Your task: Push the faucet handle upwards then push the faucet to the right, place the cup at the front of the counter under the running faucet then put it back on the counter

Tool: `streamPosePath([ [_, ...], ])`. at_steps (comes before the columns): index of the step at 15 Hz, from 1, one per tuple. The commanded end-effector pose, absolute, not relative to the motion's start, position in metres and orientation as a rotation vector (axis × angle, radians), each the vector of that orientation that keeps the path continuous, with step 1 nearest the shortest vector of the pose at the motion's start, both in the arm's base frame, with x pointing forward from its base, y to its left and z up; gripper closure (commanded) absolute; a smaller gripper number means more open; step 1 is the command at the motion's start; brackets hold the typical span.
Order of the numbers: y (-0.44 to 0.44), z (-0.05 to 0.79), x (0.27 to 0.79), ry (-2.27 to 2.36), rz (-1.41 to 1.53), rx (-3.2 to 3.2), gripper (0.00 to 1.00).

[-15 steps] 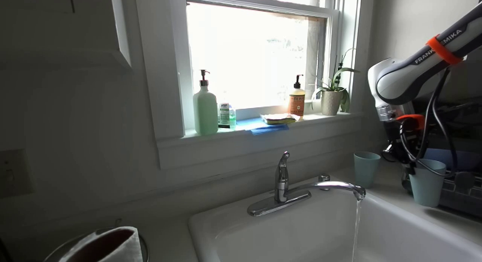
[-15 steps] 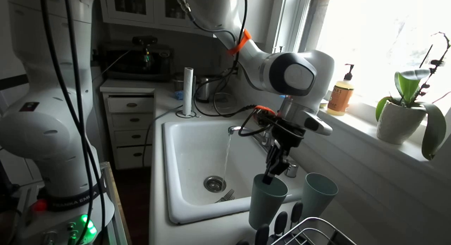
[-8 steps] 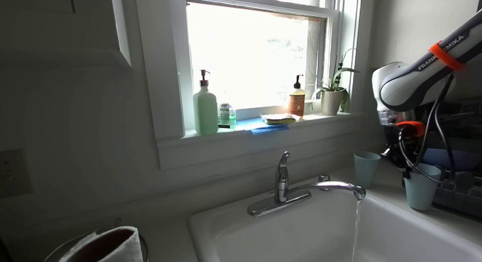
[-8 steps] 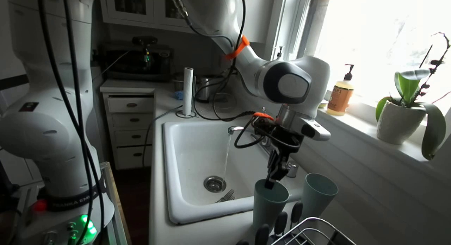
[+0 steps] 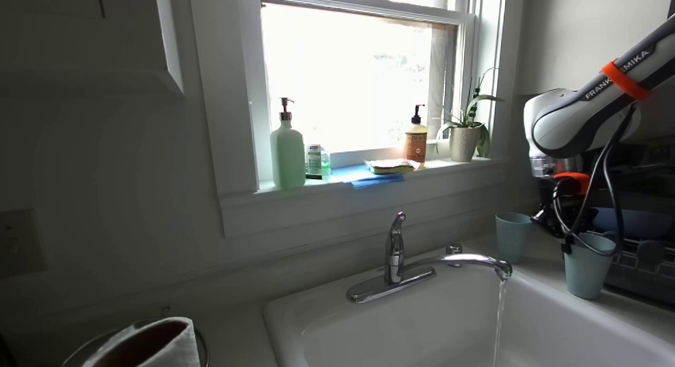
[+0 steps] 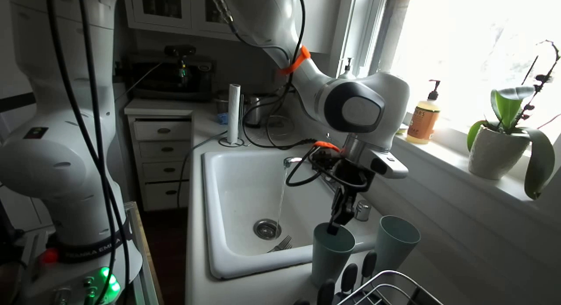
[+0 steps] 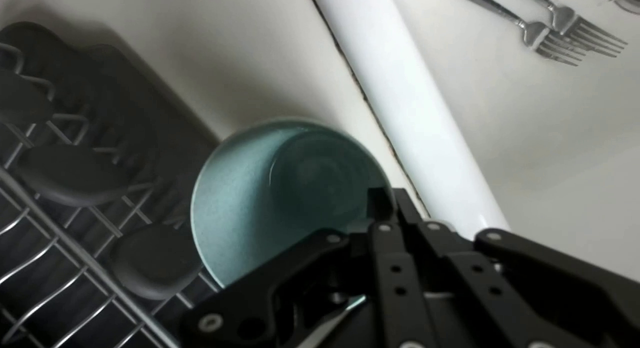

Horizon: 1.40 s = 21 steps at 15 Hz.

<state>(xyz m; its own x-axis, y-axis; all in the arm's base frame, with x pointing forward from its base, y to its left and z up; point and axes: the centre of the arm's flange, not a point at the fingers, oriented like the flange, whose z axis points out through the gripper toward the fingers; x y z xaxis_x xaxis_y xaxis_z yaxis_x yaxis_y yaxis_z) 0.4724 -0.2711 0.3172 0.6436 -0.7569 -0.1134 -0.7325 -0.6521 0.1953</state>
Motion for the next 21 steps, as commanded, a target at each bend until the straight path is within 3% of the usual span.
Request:
streamPosePath([
  [1,-0.271,0.319,0.468,-1.283,-0.237,2.724,0.71],
  [2,-0.271,0.320,0.468,-1.280,-0.240,2.720,0.70],
  [12,-0.262,0.376,0.468,-1.184,-0.321,2.774,0.02],
  [21,-0.220,0.475,0.477,-1.141,-0.115,2.798,0.00],
])
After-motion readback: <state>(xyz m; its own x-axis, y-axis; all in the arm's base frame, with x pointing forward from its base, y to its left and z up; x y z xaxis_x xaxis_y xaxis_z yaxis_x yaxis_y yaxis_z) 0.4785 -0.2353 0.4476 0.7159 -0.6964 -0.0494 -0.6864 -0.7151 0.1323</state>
